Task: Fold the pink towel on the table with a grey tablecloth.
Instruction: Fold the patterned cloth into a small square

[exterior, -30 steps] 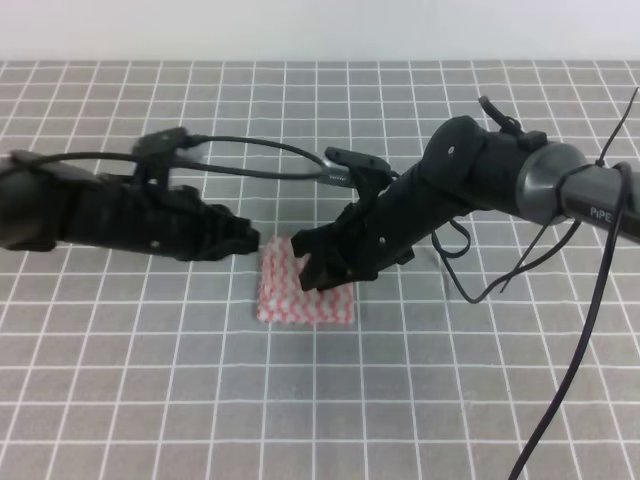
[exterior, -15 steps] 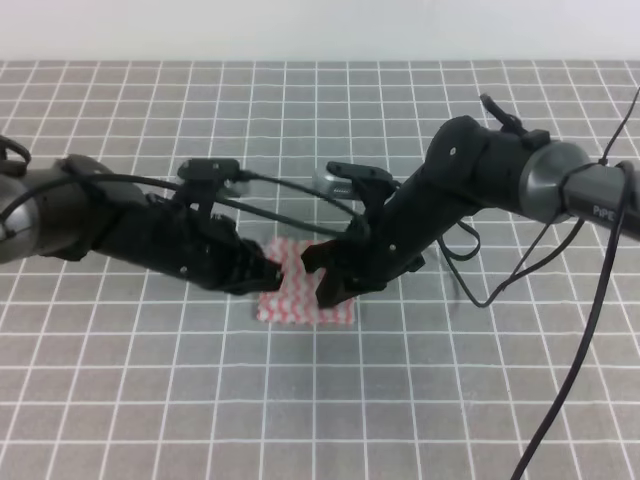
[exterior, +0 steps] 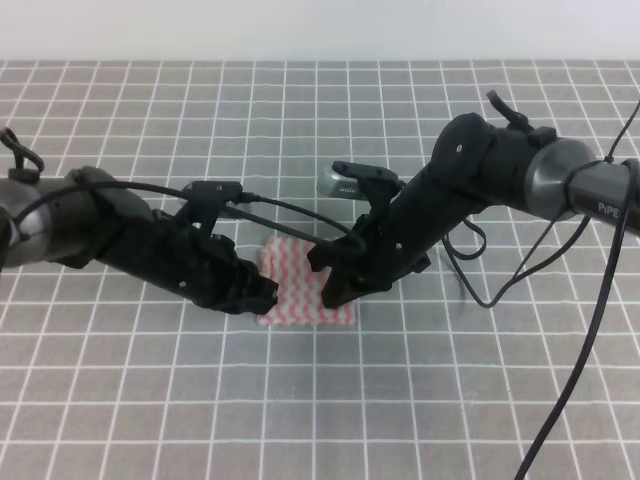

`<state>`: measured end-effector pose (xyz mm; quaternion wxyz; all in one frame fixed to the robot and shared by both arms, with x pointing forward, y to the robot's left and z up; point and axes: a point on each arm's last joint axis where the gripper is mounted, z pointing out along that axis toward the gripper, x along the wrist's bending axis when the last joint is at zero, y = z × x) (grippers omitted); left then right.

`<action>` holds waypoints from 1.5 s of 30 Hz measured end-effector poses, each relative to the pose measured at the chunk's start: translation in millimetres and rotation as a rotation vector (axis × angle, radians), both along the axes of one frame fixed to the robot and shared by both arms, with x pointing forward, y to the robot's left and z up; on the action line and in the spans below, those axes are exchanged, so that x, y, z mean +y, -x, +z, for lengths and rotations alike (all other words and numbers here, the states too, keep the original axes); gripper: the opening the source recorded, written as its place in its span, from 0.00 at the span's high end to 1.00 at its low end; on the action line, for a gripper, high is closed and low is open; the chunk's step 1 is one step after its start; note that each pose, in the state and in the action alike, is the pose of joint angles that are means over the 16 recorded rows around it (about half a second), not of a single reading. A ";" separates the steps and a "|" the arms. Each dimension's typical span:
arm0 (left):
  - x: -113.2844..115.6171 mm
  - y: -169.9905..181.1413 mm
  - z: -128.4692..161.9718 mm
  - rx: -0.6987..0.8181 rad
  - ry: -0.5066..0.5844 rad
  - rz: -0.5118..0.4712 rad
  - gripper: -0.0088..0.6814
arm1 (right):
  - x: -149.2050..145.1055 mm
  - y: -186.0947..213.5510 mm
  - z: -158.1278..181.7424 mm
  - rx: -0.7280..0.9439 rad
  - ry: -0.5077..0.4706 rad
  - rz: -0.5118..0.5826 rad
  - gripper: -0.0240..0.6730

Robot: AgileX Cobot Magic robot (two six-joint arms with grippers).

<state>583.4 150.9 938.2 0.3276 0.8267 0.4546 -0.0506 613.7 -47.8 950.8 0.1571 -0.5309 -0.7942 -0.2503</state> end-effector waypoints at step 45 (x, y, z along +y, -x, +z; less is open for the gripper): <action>-12.1 -40.4 16.5 -0.155 0.006 0.045 0.99 | -4.7 -35.1 16.2 -0.122 -0.071 -0.128 0.99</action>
